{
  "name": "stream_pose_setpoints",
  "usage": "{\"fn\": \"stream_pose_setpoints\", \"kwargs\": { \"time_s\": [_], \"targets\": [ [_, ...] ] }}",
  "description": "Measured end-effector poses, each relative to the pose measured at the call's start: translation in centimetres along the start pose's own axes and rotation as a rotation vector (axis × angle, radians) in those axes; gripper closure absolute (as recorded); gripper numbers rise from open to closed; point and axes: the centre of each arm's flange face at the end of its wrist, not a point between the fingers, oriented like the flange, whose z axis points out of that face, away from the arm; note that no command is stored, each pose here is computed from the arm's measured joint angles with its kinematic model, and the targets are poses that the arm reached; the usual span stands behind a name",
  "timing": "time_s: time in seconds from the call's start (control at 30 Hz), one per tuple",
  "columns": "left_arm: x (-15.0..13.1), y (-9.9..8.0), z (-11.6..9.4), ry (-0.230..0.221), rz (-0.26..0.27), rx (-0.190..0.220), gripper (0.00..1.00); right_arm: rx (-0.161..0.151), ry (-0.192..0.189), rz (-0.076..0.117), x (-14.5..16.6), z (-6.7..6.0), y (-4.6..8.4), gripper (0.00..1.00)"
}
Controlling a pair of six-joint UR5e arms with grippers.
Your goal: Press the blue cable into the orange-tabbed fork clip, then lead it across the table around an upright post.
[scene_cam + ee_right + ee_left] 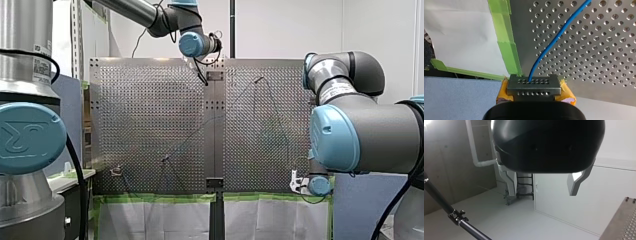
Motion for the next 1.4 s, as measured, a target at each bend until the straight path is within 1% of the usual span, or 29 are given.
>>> {"fn": "stream_pose_setpoints", "kwargs": {
  "time_s": [0.5,0.63,0.77,0.93,1.03,1.2,1.27,1.4],
  "targets": [
    [3.6,3.7,-2.8,-0.004,0.004,-0.006,0.0,0.001,0.001,0.0,0.1,0.0,0.0,1.0],
    [4.5,4.9,-3.8,0.009,0.013,-0.019,0.0,0.003,0.001,0.0,0.1,0.0,-0.1,1.0],
    [5.5,6.5,-5.2,0.037,0.039,-0.058,0.0,0.005,0.002,0.0,0.1,0.0,-0.1,1.0],
    [6.7,8.1,-6.8,0.074,0.068,-0.095,0.0,0.006,0.001,-0.001,0.1,0.0,-0.1,1.0],
    [7.6,9.8,-7.9,0.107,0.108,-0.14,0.0,0.007,0.001,-0.001,0.1,0.0,-0.2,1.0],
    [10.1,13.2,-10.1,0.18,0.207,-0.238,0.0,0.008,0.001,-0.001,0.1,0.0,-0.2,1.0],
    [11.0,14.6,-10.9,0.197,0.244,-0.273,0.0,0.008,0.002,-0.001,0.2,0.0,-0.2,1.0],
    [11.9,16.7,-12.4,0.214,0.287,-0.318,0.0,0.009,0.002,-0.001,0.2,0.0,-0.3,1.0]
  ]
}}
